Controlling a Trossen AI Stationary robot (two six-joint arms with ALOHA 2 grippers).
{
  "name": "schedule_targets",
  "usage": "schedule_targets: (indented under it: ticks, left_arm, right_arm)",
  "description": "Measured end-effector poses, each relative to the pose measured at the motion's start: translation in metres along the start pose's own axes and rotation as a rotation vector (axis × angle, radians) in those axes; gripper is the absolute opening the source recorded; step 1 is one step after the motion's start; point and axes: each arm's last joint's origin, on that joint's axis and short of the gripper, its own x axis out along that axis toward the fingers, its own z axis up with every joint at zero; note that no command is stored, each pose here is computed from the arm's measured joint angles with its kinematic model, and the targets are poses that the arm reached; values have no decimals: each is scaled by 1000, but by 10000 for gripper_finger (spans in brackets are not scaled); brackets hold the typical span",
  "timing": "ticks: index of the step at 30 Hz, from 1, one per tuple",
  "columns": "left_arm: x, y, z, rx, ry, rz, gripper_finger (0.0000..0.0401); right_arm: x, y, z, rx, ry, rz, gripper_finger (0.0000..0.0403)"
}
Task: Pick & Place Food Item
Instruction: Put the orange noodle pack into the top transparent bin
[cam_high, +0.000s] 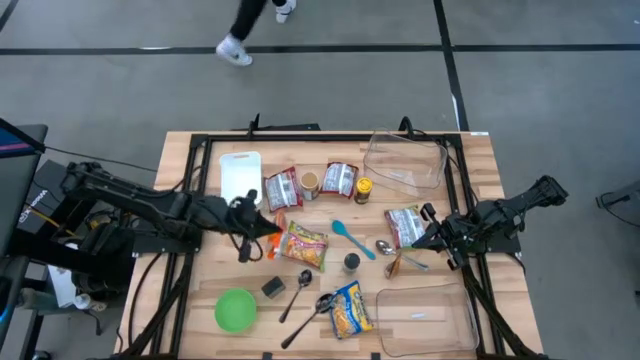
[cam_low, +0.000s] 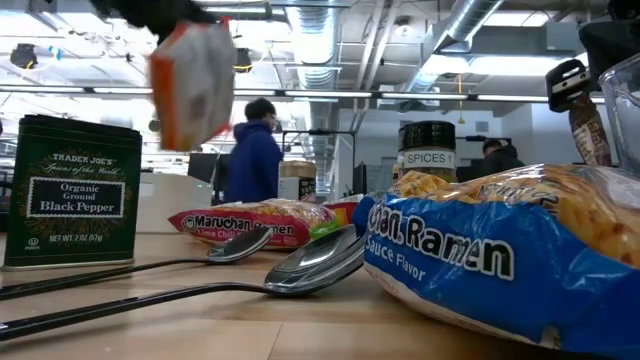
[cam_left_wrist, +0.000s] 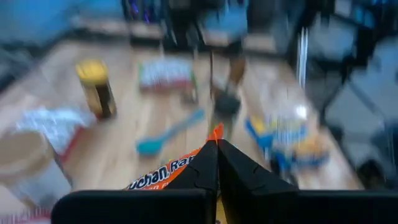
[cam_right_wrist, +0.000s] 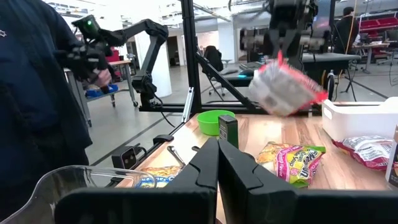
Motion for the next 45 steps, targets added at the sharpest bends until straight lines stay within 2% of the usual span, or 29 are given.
schedule_targets:
  ticks: [7,11,21,26,37,41,45]
  left_arm:
    - [-13,1,28,-107,-296,76,0]
    - [-16,2,37,-152,-401,132,0]
    - [-16,3,39,-165,-423,149,0]
    - [-17,3,40,-216,-441,135,0]
    - [-12,5,56,-320,-653,181,0]
    - [-3,9,59,-377,-717,180,0]
    - [11,14,57,-440,-740,188,0]
  right_arm:
    - [0,0,0,0,0,0,0]
    - [0,0,0,0,1,0,0]
    - [0,0,0,0,1,0,0]
    - [0,0,0,0,1,0,0]
    - [0,-2,0,-68,0,-25,0]
    - [0,-5,0,-70,-4,-65,0]
    - [0,-8,7,-52,-77,-127,0]
